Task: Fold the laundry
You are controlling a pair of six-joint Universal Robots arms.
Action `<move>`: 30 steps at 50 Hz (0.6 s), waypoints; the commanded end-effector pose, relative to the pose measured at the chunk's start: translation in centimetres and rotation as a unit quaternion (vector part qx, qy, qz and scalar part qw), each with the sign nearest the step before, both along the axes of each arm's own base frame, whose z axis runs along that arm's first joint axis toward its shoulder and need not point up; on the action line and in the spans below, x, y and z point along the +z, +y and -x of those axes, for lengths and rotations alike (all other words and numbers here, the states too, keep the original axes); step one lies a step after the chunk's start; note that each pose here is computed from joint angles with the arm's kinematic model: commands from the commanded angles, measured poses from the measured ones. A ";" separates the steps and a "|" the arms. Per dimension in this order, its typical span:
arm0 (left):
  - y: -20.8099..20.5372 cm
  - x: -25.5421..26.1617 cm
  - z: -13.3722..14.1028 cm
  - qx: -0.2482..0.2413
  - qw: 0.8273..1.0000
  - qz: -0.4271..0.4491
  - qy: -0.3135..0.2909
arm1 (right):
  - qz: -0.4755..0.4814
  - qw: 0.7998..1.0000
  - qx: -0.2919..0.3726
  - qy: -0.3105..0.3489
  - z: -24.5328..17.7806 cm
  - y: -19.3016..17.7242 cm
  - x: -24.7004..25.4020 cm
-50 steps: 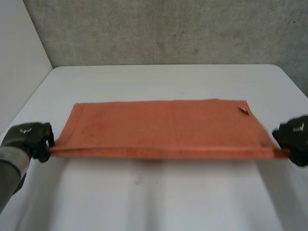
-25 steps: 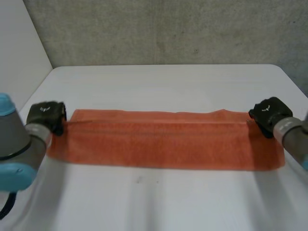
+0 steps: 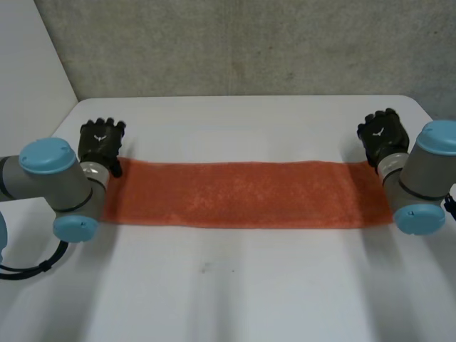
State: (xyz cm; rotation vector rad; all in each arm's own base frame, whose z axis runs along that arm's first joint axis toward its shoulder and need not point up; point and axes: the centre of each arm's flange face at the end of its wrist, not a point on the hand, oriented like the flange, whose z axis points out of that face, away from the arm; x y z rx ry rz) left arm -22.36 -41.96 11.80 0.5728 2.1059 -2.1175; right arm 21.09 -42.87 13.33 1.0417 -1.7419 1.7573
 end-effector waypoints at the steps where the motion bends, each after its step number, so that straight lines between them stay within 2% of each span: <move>1: 0.7 4.6 0.8 -0.014 0.997 0.072 0.022 | 0.018 0.997 -0.032 -0.066 1.1 1.6 4.5; 5: 1.7 6.6 0.5 -0.012 0.996 0.083 0.026 | 0.017 0.992 -0.029 -0.118 1.5 4.5 7.4; 11: 5.5 9.5 -0.7 -0.007 0.996 0.087 0.028 | -0.006 0.990 -0.004 -0.143 1.6 7.6 8.2; 13: 6.7 9.7 -0.9 -0.008 0.996 0.081 0.028 | -0.037 0.989 0.015 -0.145 1.9 9.8 8.7; 16: 9.2 9.5 -1.3 -0.011 0.997 0.065 0.034 | -0.062 0.987 0.016 -0.145 2.4 10.6 8.5; 18: 11.2 10.1 -1.8 -0.010 0.997 0.060 0.053 | -0.120 0.980 -0.001 -0.160 3.8 11.6 7.4; 24: 13.8 10.1 -1.9 -0.012 0.995 0.032 0.097 | -0.178 0.965 -0.019 -0.193 5.4 12.4 5.2; 30: 15.1 8.5 -2.5 0.021 0.991 -0.030 0.128 | -0.202 0.958 -0.021 -0.202 6.6 11.3 2.6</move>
